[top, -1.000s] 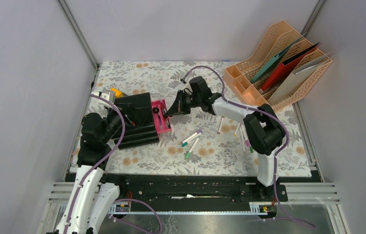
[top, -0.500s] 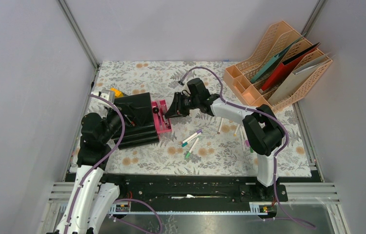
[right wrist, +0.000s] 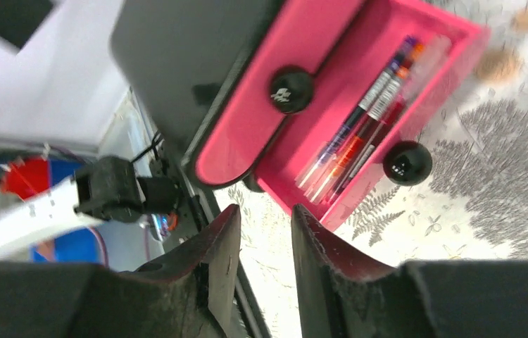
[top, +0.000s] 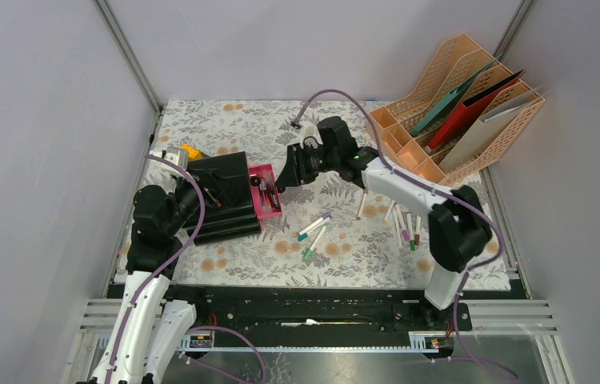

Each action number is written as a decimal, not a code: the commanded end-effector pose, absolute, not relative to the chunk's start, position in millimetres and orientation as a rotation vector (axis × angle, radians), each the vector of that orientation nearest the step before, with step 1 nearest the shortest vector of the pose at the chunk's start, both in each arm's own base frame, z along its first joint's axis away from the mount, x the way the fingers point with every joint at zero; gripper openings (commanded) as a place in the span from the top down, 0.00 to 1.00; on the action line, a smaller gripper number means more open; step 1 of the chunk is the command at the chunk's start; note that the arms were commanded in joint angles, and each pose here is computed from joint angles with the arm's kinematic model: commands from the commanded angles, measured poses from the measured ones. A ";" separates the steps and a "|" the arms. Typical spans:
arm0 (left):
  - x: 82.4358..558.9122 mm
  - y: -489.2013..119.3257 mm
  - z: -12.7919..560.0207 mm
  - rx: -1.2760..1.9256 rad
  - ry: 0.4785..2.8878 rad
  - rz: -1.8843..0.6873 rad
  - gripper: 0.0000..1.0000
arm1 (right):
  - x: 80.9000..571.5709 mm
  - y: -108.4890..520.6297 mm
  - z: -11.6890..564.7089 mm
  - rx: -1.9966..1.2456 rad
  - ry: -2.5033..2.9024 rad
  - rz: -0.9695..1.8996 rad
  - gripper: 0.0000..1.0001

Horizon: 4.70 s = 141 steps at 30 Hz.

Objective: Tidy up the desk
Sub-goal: Place the stationery in the drawer, then close the drawer in the storage box.

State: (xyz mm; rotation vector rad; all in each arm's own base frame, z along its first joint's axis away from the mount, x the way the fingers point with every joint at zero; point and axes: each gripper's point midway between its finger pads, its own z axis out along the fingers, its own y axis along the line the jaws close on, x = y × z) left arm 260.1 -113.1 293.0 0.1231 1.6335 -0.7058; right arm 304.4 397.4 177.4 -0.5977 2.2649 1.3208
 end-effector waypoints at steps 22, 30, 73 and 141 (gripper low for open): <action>266.4 -139.0 282.7 0.171 1.722 -0.902 0.01 | 248.2 200.5 249.4 -1.334 1.650 0.748 0.05; 266.5 -142.8 282.9 0.205 1.720 -0.919 0.01 | 262.0 172.6 233.6 -1.298 1.712 0.632 0.02; 326.0 -292.1 135.7 0.269 2.233 -0.036 0.78 | 339.4 135.6 199.2 -0.538 2.150 0.728 0.22; 277.5 -273.3 286.4 0.525 1.936 -0.591 0.01 | 323.3 173.6 184.0 -0.812 2.024 1.148 0.14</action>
